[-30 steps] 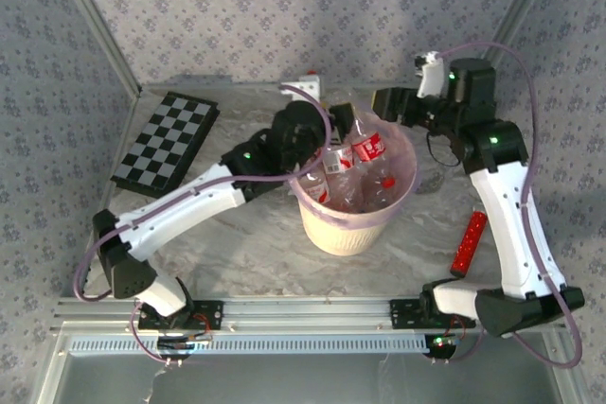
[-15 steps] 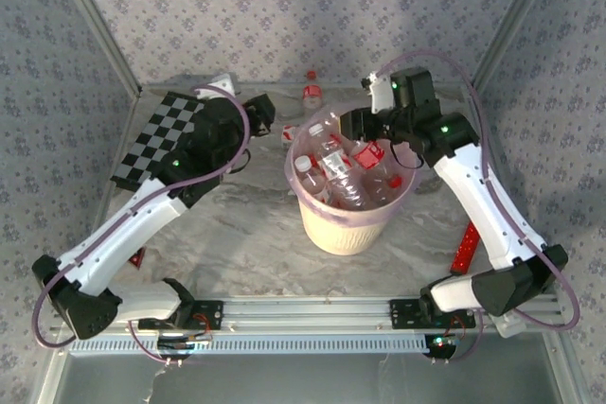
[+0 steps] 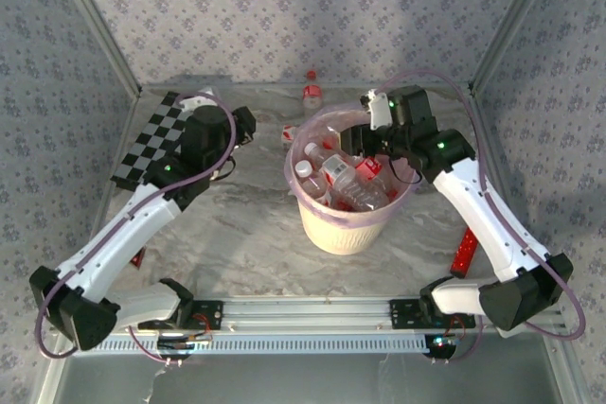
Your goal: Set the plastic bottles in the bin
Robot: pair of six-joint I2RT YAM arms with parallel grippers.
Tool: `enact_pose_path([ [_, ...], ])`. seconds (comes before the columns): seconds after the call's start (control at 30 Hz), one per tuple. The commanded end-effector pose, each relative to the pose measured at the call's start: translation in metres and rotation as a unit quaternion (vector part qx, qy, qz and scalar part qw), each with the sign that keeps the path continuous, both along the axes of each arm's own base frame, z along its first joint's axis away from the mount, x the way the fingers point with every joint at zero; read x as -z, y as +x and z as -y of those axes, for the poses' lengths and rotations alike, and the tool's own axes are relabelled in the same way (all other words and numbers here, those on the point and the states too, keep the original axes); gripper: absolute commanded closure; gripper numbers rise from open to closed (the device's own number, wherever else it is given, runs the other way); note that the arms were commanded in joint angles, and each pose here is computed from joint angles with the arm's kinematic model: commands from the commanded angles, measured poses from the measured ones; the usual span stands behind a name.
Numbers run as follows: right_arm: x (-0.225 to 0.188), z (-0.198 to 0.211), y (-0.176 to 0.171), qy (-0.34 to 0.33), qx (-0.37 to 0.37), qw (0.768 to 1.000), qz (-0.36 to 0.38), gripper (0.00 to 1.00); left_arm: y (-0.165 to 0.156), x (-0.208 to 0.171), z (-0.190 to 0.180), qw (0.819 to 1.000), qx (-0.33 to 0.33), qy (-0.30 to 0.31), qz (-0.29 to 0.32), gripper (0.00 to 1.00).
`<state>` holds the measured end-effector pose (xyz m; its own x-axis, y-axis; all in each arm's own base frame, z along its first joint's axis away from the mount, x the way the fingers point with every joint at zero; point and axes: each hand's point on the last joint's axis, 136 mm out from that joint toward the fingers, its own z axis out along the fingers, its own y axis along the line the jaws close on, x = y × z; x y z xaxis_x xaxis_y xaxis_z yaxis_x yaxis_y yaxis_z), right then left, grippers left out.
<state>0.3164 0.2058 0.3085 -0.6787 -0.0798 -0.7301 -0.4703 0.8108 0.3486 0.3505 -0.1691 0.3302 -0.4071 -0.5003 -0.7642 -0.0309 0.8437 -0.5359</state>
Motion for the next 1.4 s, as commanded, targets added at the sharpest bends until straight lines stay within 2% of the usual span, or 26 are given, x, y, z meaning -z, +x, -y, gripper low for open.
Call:
enact_pose_path([
  [0.0,0.014,0.008,-0.017,-0.032,0.0,0.998,-0.051,0.55,0.009,0.021,0.008,0.999,0.01,0.005,-0.034,0.47],
  [0.17,-0.046,0.016,-0.024,0.02,0.004,1.0,0.012,0.42,0.017,0.056,0.011,0.997,0.001,0.0,-0.083,0.29],
  [0.3,-0.08,0.035,-0.024,0.058,0.037,0.996,0.054,0.36,0.029,0.086,0.021,0.991,-0.003,-0.065,-0.117,0.17],
  [0.47,-0.098,0.056,-0.027,0.088,0.075,0.989,0.09,0.36,0.052,0.129,0.038,0.977,-0.003,-0.13,-0.171,0.08],
  [0.7,-0.085,0.1,-0.037,0.088,0.145,0.982,0.082,0.35,0.085,0.174,0.059,0.948,-0.04,-0.224,-0.221,0.03],
  [0.87,-0.058,0.127,-0.047,0.087,0.196,0.976,0.049,0.35,0.108,0.2,0.06,0.932,-0.081,-0.254,-0.245,0.04],
  [1.17,-0.024,0.149,-0.072,0.089,0.232,0.969,0.011,0.35,0.148,0.243,0.063,0.929,-0.093,-0.224,-0.279,0.05],
  [1.37,-0.001,0.146,-0.08,0.104,0.227,0.968,-0.022,0.35,0.167,0.268,0.07,0.923,-0.084,-0.22,-0.306,0.0],
])
